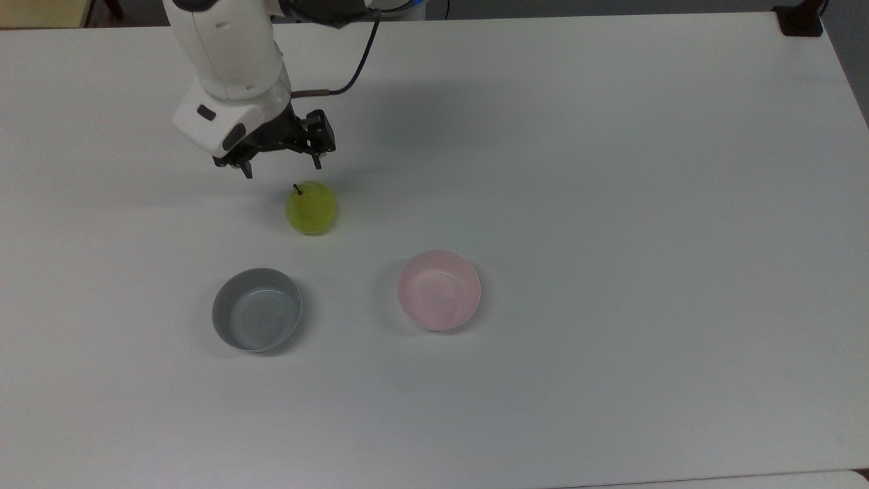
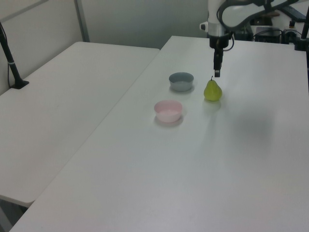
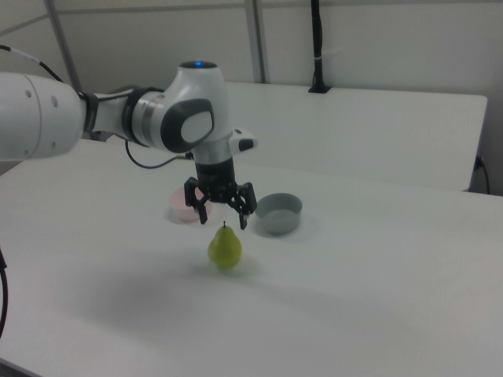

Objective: Place the pear in the bowl
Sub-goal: 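Move the open gripper down over the yellow-green pear, then close the gripper around the pear's body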

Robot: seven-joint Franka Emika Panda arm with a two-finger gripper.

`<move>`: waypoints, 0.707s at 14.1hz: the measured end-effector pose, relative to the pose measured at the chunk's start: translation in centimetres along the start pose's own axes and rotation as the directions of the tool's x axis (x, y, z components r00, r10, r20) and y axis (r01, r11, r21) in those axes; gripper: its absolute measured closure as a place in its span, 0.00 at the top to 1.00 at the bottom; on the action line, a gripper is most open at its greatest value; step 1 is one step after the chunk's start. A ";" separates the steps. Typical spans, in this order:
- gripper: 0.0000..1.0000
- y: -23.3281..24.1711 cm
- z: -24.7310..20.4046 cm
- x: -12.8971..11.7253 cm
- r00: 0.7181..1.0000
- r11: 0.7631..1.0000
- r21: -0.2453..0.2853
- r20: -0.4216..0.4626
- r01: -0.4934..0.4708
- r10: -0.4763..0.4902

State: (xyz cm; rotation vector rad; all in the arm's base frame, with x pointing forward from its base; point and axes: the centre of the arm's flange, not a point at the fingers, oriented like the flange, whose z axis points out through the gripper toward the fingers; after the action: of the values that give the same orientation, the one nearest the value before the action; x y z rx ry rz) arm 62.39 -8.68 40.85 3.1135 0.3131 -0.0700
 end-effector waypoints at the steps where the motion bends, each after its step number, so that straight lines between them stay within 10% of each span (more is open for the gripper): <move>1: 1.00 -0.2 1.0 0.1 1.000 1.000 0.002 0.003 0.004 -0.004; 10: 1.00 -1.8 4.9 1.5 1.000 1.000 0.003 -0.008 0.030 -0.030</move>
State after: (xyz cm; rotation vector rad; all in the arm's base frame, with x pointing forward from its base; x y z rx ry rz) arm 63.32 -6.70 35.84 3.1137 0.3607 -0.0578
